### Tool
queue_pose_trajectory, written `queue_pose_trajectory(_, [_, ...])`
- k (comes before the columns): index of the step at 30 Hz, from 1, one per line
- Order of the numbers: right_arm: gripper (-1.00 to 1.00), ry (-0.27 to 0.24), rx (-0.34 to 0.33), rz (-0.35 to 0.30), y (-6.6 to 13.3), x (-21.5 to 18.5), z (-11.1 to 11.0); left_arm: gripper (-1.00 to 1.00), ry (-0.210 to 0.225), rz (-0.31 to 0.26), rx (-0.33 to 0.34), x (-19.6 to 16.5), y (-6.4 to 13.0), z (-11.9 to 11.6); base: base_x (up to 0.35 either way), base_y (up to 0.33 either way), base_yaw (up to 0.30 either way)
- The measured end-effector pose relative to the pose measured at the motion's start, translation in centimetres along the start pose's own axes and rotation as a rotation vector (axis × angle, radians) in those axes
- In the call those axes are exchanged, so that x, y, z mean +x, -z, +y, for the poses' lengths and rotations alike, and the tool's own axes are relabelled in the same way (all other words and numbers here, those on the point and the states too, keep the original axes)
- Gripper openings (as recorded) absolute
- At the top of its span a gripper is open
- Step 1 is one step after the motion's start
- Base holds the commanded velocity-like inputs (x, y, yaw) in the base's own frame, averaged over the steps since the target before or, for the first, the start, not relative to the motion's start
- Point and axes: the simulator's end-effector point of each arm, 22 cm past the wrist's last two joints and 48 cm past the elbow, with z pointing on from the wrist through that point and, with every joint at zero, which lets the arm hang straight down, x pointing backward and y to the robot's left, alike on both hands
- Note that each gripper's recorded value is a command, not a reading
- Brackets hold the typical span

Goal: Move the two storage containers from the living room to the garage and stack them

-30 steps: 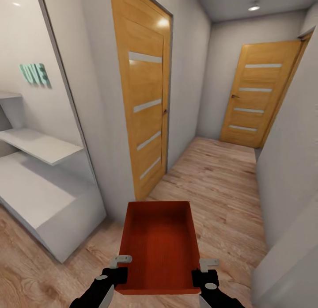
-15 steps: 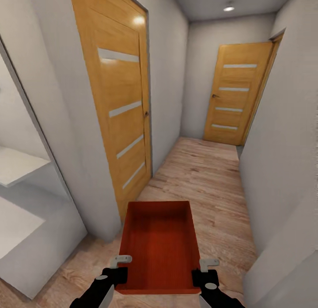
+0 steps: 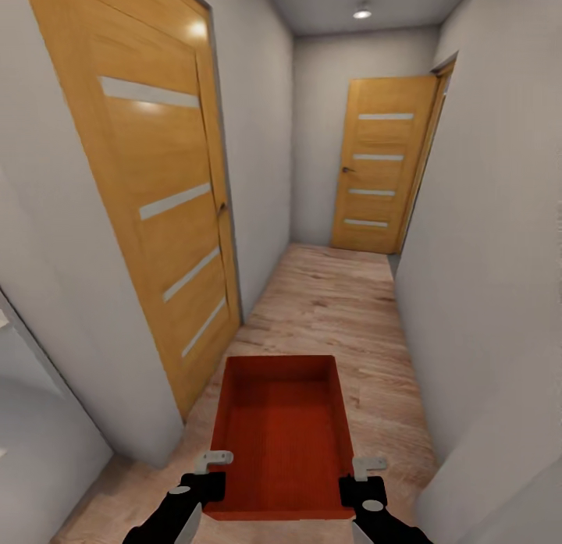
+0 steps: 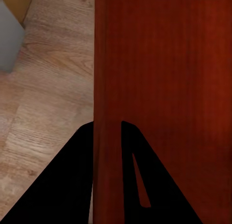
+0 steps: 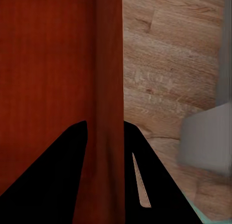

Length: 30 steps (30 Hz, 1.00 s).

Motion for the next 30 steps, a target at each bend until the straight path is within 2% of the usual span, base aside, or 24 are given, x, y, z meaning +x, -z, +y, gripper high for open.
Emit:
queue_pose_trajectory(22, [-1.0, 0.0, 0.0, 0.0, 0.0, 0.01, 0.0, -1.0, 0.0, 0.0, 0.0, -0.01, 0.0, 0.0, 0.323, 0.0, -0.242])
queue_pose_trajectory(30, [-1.0, 0.0, 0.0, 0.0, 0.0, -0.01, 0.01, -1.0, 0.0, 0.0, 0.0, -0.01, 0.0, 0.01, 0.323, 0.0, -0.03])
